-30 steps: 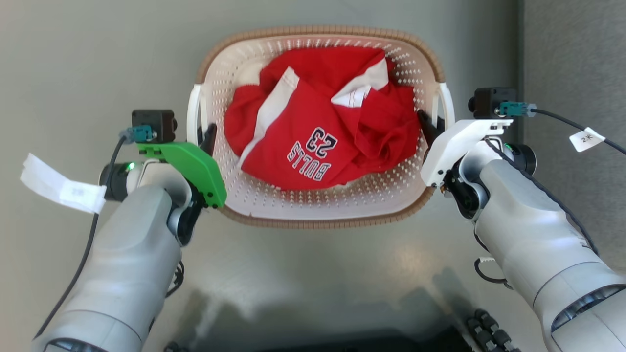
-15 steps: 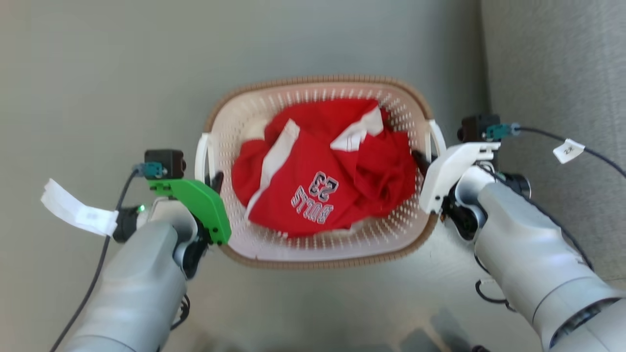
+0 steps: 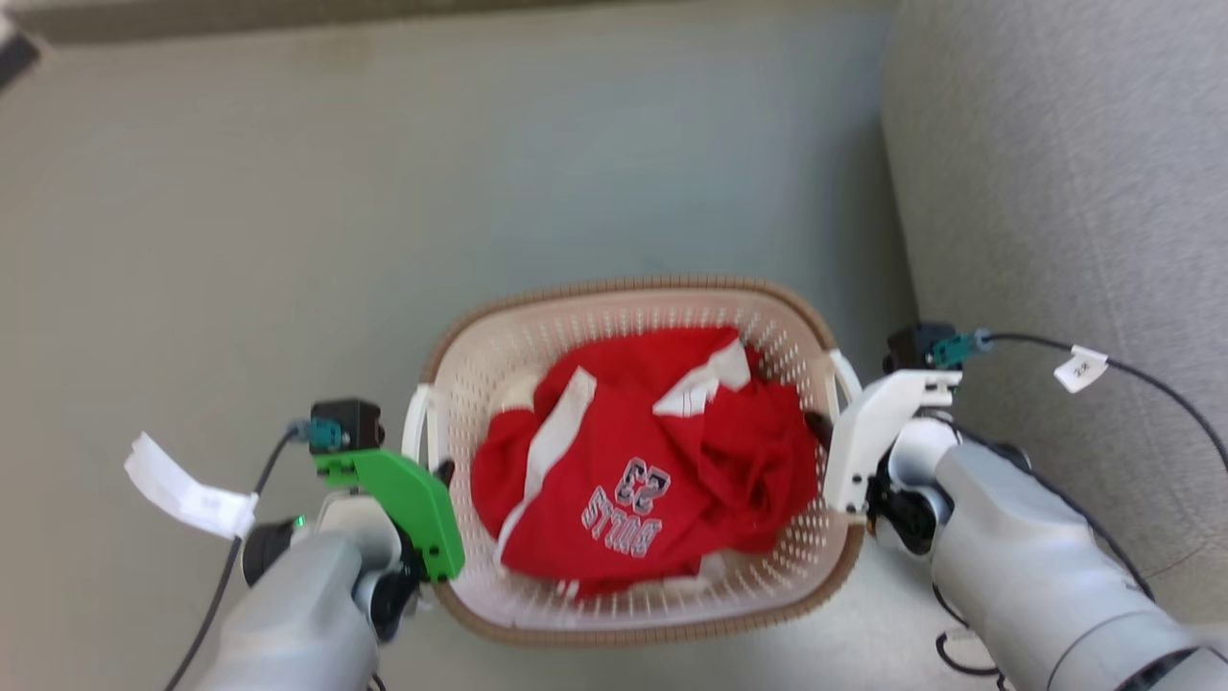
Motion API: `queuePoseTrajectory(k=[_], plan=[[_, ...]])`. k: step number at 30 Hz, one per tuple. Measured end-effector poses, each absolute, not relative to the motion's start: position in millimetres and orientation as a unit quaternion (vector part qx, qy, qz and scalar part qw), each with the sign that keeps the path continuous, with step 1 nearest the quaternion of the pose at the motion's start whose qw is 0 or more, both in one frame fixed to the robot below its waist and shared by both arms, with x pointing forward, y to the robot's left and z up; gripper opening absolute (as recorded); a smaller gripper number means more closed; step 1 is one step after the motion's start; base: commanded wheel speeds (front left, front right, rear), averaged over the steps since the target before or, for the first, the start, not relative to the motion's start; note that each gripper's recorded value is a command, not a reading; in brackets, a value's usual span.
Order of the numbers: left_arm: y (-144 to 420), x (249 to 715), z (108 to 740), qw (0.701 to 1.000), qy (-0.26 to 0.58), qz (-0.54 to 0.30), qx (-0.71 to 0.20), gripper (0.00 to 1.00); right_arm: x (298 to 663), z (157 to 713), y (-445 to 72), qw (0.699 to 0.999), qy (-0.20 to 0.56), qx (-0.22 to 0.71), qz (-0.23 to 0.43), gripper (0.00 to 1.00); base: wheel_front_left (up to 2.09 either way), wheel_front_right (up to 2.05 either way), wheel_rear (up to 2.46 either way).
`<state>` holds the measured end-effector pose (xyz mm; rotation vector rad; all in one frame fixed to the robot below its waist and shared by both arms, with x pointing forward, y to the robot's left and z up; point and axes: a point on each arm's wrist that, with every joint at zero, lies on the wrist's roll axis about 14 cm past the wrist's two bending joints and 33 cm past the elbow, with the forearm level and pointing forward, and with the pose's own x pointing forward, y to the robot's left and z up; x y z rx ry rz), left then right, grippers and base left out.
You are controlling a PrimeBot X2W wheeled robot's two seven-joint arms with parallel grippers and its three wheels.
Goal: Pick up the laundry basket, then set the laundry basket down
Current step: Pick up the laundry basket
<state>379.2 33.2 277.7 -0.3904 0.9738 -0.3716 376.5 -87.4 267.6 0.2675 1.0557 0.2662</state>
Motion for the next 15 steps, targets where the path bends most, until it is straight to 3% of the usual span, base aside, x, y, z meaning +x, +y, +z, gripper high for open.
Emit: queuePoseTrajectory(k=[15], plan=[[26, 355, 317, 0.855, 0.446, -0.19, -0.184, 0.0, 353, 311, -93, 0.856, 0.484, 0.125, 0.129, 0.0, 0.0, 0.0, 0.0]])
